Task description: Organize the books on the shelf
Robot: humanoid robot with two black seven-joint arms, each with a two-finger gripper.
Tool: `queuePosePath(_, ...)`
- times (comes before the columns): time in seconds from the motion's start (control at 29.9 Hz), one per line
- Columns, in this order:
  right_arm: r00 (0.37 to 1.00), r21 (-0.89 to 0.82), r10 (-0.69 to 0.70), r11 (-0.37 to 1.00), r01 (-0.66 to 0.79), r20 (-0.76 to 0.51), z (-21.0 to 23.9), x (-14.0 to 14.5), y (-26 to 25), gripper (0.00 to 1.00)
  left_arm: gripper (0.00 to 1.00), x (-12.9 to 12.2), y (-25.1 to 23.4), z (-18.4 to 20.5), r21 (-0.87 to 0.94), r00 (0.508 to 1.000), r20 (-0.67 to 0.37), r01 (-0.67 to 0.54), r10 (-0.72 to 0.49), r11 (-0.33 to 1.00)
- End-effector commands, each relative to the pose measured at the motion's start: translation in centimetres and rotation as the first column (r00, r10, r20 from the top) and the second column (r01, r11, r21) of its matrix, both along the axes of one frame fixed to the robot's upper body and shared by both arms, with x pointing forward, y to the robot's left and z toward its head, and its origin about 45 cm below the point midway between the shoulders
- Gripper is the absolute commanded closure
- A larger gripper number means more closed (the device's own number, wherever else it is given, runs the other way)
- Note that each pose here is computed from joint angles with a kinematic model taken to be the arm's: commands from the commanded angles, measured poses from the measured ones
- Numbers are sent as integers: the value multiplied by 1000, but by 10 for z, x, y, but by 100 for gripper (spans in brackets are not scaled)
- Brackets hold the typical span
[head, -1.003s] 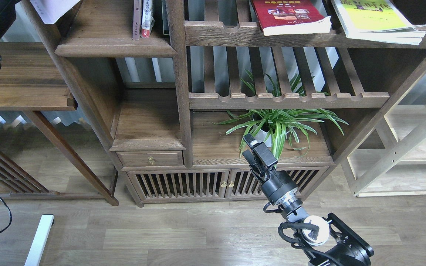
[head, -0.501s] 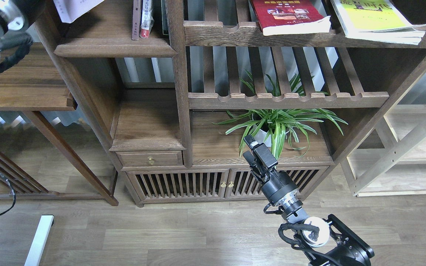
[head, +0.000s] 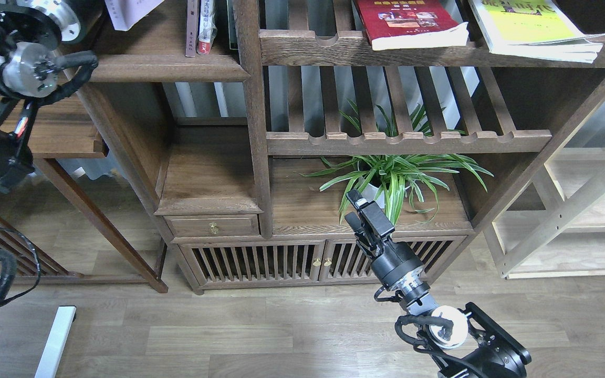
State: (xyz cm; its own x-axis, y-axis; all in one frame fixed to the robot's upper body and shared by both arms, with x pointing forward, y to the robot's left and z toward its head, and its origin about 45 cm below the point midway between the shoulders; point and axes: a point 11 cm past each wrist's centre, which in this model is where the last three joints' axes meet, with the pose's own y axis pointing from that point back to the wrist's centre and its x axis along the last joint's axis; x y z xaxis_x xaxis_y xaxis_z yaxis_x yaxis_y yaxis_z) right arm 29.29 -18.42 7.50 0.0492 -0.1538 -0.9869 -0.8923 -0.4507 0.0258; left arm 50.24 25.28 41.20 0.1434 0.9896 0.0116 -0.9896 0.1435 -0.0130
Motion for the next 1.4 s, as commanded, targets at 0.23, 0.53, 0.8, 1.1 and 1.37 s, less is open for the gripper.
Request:
queuePosePath(0.23,1000,1,0,1000,0,0,0,0,0,1,98,8,-14,-5,-20,1000,23,-20,21,1000)
queuePosePath(0.53,1000,1,-1,1000,1,-3,-1,-1,0,1,93,12,-14,-10,-7,999,35,-31,31,999)
queuePosePath(0.8,1000,2,1,1000,-1,-1,0,0,0,1,93,15,-18,-21,14,999,16,-31,30,999)
queuePosePath(1.1,1000,3,-2,1000,2,-5,-1,-2,0,1,92,22,-29,-33,14,999,19,-32,32,999)
queuePosePath(1.37,1000,3,-5,1000,5,-10,-3,-4,-1,1,89,24,-40,-41,36,1000,19,-18,18,999)
